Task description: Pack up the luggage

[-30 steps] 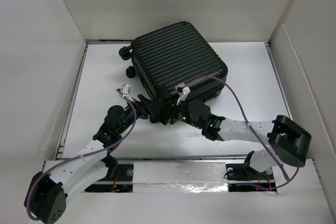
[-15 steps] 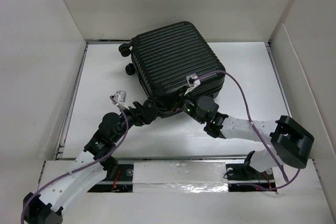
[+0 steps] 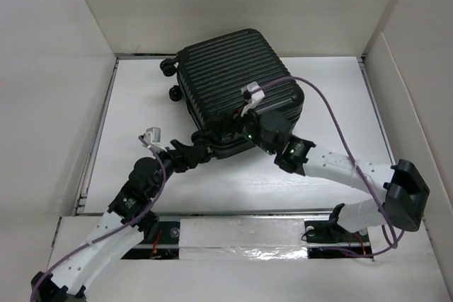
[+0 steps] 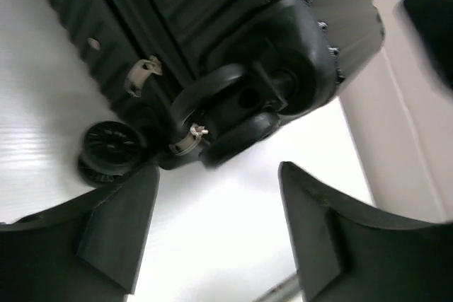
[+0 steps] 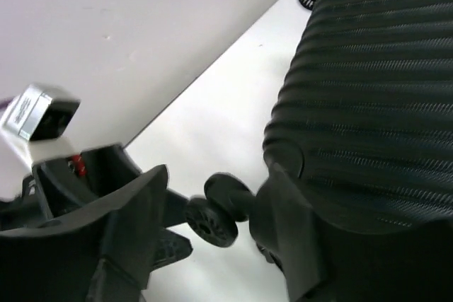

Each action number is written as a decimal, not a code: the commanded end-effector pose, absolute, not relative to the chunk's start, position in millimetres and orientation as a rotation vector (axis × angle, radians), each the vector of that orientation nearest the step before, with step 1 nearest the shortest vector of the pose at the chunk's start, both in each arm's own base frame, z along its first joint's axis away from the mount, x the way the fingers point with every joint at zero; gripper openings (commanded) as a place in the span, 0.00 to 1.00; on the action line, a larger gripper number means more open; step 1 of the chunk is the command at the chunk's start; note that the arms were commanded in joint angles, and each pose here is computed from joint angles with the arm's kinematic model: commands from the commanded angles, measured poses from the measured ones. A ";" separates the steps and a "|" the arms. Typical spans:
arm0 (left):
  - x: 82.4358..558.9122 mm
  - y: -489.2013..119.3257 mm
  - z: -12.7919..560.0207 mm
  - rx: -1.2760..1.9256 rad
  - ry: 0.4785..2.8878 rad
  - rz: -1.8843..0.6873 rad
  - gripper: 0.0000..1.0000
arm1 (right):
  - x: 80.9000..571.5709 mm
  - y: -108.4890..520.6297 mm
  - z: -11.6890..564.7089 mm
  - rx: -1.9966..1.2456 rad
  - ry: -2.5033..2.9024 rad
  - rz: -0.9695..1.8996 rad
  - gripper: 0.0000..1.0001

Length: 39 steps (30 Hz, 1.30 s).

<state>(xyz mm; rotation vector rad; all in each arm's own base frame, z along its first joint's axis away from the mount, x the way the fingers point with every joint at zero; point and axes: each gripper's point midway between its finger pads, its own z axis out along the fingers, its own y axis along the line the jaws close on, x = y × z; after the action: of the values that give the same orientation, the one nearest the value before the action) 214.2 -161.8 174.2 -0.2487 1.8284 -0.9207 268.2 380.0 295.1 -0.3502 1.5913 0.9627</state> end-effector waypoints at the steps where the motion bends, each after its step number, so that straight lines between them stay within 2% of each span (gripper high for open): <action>1: 216.9 -135.9 162.3 -0.365 1.800 -0.821 0.63 | 277.3 364.9 311.5 -0.524 1.645 0.693 0.70; 3: 210.4 -128.1 158.9 -0.392 1.783 -0.822 0.47 | 277.2 366.4 305.4 -0.584 1.667 0.658 0.74; 4: 206.8 -124.7 152.5 -0.397 1.795 -0.811 0.24 | 276.6 365.5 303.2 -0.603 1.672 0.645 0.74; 5: 204.8 -125.7 144.9 -0.391 1.798 -0.821 0.17 | 275.2 365.1 301.0 -0.610 1.672 0.648 0.69; 6: 200.0 -133.6 149.9 -0.336 1.768 -0.876 0.14 | 270.9 365.9 303.1 -0.622 1.660 0.672 0.61; 7: 198.0 -139.3 143.4 -0.314 1.780 -0.903 0.08 | 268.4 367.5 300.8 -0.630 1.652 0.690 0.32; 8: 197.2 -141.1 136.0 -0.316 1.801 -0.907 0.03 | 266.0 369.7 301.3 -0.641 1.643 0.709 0.20; 10: 196.3 -151.0 118.4 -0.273 1.863 -0.917 0.00 | 261.5 375.0 302.3 -0.666 1.625 0.744 0.07; 12: 199.0 -157.1 96.2 -0.241 1.927 -0.893 0.00 | 254.8 382.7 301.5 -0.715 1.619 0.767 0.04; 13: 205.7 -159.8 103.5 -0.235 1.889 -0.899 0.00 | 250.3 389.3 295.3 -0.756 1.627 0.771 0.08; 14: 209.7 -161.9 107.2 -0.228 1.876 -0.899 0.02 | 250.6 391.8 294.2 -0.795 1.613 0.757 0.24; 15: 211.7 -165.8 98.7 -0.215 1.912 -0.881 0.09 | 246.1 399.2 303.0 -0.818 1.590 0.764 0.34; 16: 219.3 -169.8 112.5 -0.205 1.853 -0.899 0.25 | 243.0 406.2 291.2 -0.895 1.598 0.722 0.45; 17: 224.1 -172.3 119.1 -0.201 1.835 -0.901 0.31 | 245.5 408.8 290.7 -0.929 1.590 0.696 0.59; 18: 227.5 -174.1 111.4 -0.196 1.865 -0.878 0.36 | 236.6 416.7 287.7 -1.011 1.577 0.696 0.63; 19: 232.9 -177.6 121.5 -0.188 1.823 -0.894 0.41 | 230.8 423.0 293.4 -1.084 1.561 0.692 0.66; 22: 241.7 -182.0 118.9 -0.173 1.823 -0.875 0.42 | 226.3 435.0 276.8 -1.342 1.459 0.605 0.67; 24: 242.1 -185.3 112.5 -0.164 1.842 -0.880 0.42 | 230.5 440.2 279.5 -1.401 1.407 0.564 0.70; 29: 232.9 -184.2 105.2 -0.184 1.843 -0.924 0.40 | 236.1 435.6 275.7 -1.615 1.363 0.508 0.87; 30: 231.6 -182.7 108.7 -0.186 1.826 -0.930 0.39 | 239.5 437.9 287.9 -1.620 1.335 0.520 0.87; 32: 229.8 -180.6 108.2 -0.187 1.831 -0.923 0.39 | 229.3 441.4 262.4 -1.763 1.350 0.559 0.89; 33: 229.4 -180.4 114.2 -0.186 1.811 -0.933 0.39 | 232.4 445.4 270.5 -1.768 1.339 0.552 0.89; 34: 228.3 -180.0 114.3 -0.187 1.813 -0.934 0.39 | 237.0 443.0 245.2 -1.825 1.410 0.514 0.89; 39: 222.3 -181.0 105.2 -0.187 1.853 -0.946 0.39 | 251.0 437.6 209.2 -1.972 1.505 0.484 0.91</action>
<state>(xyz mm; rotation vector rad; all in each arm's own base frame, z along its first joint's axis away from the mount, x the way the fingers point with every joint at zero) 228.7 -179.0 114.5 -0.1926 1.8241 -0.9273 260.8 461.2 243.0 -1.7832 1.4288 0.4863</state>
